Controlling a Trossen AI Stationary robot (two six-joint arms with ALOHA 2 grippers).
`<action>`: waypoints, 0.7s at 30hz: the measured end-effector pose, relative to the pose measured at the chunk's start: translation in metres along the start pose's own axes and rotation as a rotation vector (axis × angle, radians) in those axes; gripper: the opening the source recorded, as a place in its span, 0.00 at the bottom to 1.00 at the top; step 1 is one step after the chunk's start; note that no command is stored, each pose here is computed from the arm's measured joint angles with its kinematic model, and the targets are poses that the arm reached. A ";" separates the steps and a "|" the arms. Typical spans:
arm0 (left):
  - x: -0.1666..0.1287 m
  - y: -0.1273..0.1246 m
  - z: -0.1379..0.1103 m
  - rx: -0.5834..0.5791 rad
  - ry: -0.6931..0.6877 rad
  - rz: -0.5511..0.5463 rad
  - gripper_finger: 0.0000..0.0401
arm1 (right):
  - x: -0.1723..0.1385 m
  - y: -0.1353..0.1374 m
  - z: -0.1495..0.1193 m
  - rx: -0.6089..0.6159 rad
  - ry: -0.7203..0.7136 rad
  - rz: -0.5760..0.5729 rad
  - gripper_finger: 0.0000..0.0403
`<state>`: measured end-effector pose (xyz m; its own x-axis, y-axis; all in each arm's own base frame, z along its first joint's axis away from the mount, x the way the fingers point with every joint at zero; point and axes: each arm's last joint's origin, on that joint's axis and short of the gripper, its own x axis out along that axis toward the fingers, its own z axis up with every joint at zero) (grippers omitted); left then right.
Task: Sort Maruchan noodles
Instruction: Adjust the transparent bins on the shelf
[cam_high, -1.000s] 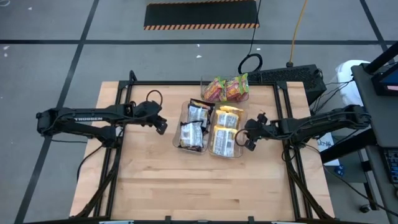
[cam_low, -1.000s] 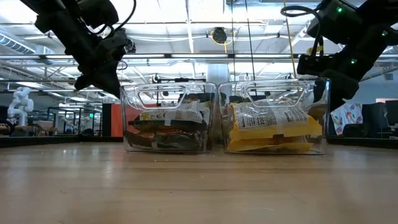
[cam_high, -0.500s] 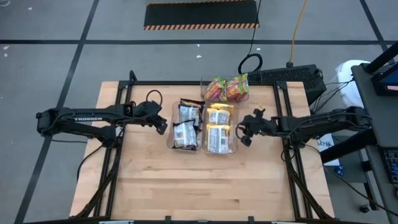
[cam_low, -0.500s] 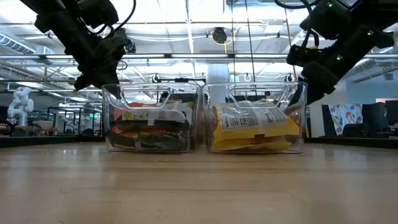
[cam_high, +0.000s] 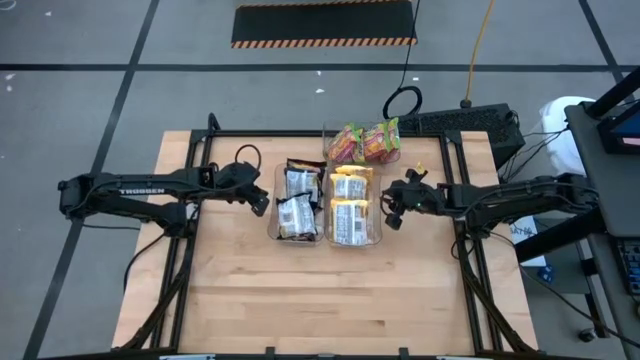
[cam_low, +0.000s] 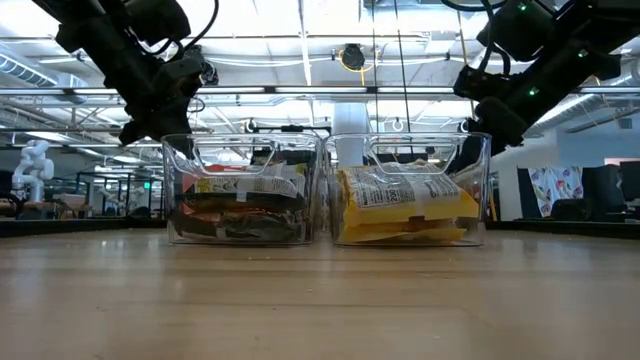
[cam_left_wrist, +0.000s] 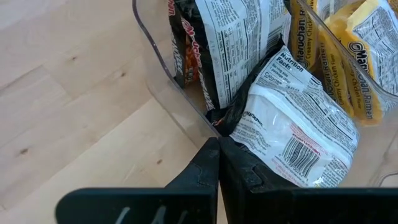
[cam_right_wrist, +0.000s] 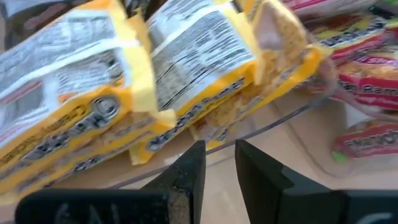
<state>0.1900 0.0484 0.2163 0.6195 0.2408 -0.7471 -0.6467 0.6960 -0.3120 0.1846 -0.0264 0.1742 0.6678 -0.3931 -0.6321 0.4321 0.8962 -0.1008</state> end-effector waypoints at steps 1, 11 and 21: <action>0.000 0.000 0.000 0.000 -0.002 0.002 0.01 | 0.000 -0.001 0.001 0.005 -0.005 -0.008 0.20; 0.000 0.001 -0.001 0.001 0.004 0.013 0.01 | 0.005 -0.027 0.004 -0.014 -0.014 -0.259 0.20; 0.000 0.002 -0.003 -0.002 0.023 0.026 0.01 | 0.008 -0.065 0.003 -0.016 0.052 -0.478 0.20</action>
<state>0.1875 0.0480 0.2141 0.5924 0.2428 -0.7682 -0.6631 0.6885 -0.2938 0.1636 -0.0880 0.1777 0.3654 -0.7512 -0.5498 0.6738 0.6209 -0.4005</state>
